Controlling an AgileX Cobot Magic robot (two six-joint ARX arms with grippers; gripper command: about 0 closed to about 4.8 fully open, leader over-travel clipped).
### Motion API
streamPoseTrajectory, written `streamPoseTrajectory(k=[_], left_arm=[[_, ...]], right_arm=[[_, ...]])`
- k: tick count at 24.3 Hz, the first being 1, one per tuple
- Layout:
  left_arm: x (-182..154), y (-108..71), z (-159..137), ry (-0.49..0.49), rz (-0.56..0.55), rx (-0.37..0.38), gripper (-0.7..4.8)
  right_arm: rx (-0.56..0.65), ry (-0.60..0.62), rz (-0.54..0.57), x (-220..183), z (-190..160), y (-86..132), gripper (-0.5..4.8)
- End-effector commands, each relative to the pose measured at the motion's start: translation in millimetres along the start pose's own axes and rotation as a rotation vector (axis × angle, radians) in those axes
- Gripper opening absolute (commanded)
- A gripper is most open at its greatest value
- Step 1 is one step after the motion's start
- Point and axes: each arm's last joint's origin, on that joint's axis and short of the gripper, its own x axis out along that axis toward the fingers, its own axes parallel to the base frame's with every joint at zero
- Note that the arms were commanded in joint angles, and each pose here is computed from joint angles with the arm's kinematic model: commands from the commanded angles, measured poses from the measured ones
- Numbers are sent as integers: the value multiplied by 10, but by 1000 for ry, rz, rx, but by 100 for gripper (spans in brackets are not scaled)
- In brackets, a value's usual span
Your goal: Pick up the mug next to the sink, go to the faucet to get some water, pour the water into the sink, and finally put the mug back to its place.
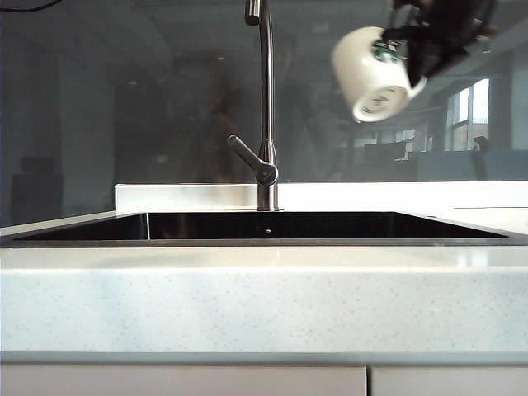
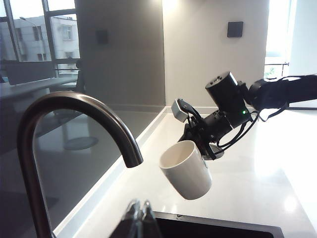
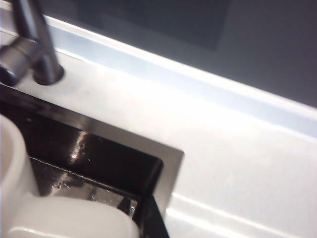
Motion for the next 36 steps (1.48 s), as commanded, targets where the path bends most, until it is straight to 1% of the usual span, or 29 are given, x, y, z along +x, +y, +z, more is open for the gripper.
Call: streamPoseTrajectory(k=[1, 4, 6, 9, 11, 12, 13, 15, 18, 21, 29, 36], left_arm=[[-4, -43, 52, -8, -2, 44, -3], [-4, -43, 52, -8, -2, 44, -3], [-4, -43, 52, -9, -1, 44, -3], [-4, -43, 52, -8, -2, 43, -3], [-4, -43, 51, -8, -2, 43, -3], [-4, -43, 51, -8, -2, 43, -3], [-2, -43, 51, -8, -2, 43, -3], [-2, -43, 51, -8, -2, 43, -3], [2, -43, 51, -9, -3, 42, -3], [4, -43, 50, -9, -3, 42, -3], [5, -43, 50, -9, -4, 33, -3], [11, -44, 50, -9, -5, 34, -3]], right_arm=[[133, -152, 23, -86, -141, -236, -5], [167, -190, -11, -84, -384, -419, -5], [172, -209, -34, -67, -518, -486, -5], [183, -233, -36, -20, -770, -616, -5], [197, -240, -78, 40, -1091, -698, -5], [199, -249, -93, 49, -1186, -723, -5], [186, -270, -121, 56, -1322, -748, -5], [154, -294, -157, 58, -1444, -754, -5], [72, -327, -202, 49, -1612, -741, -5], [68, -328, -217, 57, -1678, -761, -5], [70, -327, -216, 238, -1802, -778, -5], [68, -335, -219, 274, -1827, -783, -5]])
